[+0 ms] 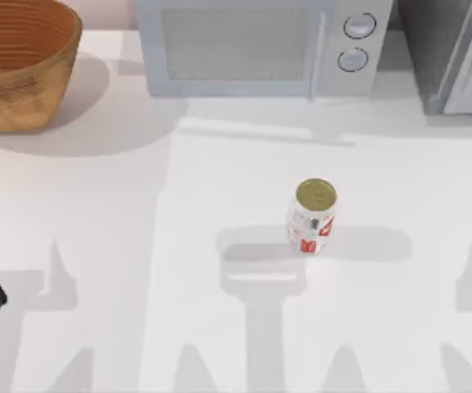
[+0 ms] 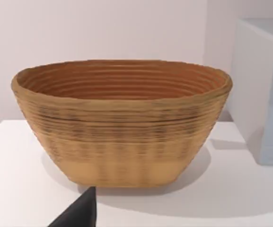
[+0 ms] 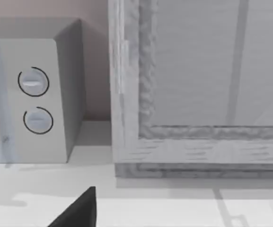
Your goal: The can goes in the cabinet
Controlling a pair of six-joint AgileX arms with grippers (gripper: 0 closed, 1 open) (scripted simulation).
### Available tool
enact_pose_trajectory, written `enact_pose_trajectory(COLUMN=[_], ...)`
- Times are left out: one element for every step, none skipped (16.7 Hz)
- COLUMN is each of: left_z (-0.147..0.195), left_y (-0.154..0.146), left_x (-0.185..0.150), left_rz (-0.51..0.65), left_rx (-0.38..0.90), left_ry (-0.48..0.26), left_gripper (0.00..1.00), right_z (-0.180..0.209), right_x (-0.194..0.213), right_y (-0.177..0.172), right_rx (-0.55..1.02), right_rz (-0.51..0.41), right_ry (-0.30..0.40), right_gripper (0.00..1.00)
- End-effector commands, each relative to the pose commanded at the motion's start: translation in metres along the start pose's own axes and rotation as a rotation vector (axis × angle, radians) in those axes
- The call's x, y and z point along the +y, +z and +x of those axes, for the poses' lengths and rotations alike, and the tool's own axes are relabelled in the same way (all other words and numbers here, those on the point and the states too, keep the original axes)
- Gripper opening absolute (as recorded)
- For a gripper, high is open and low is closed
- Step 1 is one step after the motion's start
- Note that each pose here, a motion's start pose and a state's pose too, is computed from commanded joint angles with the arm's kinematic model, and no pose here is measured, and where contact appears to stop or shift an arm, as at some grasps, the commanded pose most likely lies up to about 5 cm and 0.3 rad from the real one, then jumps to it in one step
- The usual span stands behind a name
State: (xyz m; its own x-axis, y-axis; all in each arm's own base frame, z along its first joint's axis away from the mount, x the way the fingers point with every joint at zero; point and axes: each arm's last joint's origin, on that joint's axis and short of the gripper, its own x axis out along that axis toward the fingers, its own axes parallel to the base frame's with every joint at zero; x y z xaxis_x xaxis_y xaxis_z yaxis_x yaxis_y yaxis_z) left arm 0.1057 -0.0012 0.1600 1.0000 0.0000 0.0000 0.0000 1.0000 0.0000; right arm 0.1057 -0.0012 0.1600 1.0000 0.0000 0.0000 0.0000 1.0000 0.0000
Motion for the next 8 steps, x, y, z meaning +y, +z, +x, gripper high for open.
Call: enact_pose_trajectory(left_z=[0.000, 0.000, 0.000, 0.000, 0.000, 0.000, 0.000, 0.000], left_y=[0.000, 0.000, 0.000, 0.000, 0.000, 0.000, 0.000, 0.000], left_x=[0.000, 0.000, 0.000, 0.000, 0.000, 0.000, 0.000, 0.000], left_rz=[0.000, 0.000, 0.000, 0.000, 0.000, 0.000, 0.000, 0.000], left_rx=[0.000, 0.000, 0.000, 0.000, 0.000, 0.000, 0.000, 0.000], left_ry=[0.000, 0.000, 0.000, 0.000, 0.000, 0.000, 0.000, 0.000], left_gripper=[1.00, 1.00, 1.00, 1.00, 1.00, 1.00, 1.00, 1.00], right_z=[0.000, 0.000, 0.000, 0.001, 0.002, 0.004, 0.006, 0.009], right_x=[0.000, 0.000, 0.000, 0.001, 0.002, 0.004, 0.006, 0.009], right_y=[0.000, 0.000, 0.001, 0.003, 0.007, 0.011, 0.016, 0.022], right_rx=[0.000, 0.000, -0.003, -0.007, -0.014, -0.021, -0.030, -0.038], right_rz=[0.000, 0.000, 0.001, 0.002, 0.003, 0.005, 0.008, 0.011], right_ry=[0.000, 0.000, 0.002, 0.004, 0.008, 0.013, 0.018, 0.023], right_gripper=[1.00, 1.00, 1.00, 1.00, 1.00, 1.00, 1.00, 1.00])
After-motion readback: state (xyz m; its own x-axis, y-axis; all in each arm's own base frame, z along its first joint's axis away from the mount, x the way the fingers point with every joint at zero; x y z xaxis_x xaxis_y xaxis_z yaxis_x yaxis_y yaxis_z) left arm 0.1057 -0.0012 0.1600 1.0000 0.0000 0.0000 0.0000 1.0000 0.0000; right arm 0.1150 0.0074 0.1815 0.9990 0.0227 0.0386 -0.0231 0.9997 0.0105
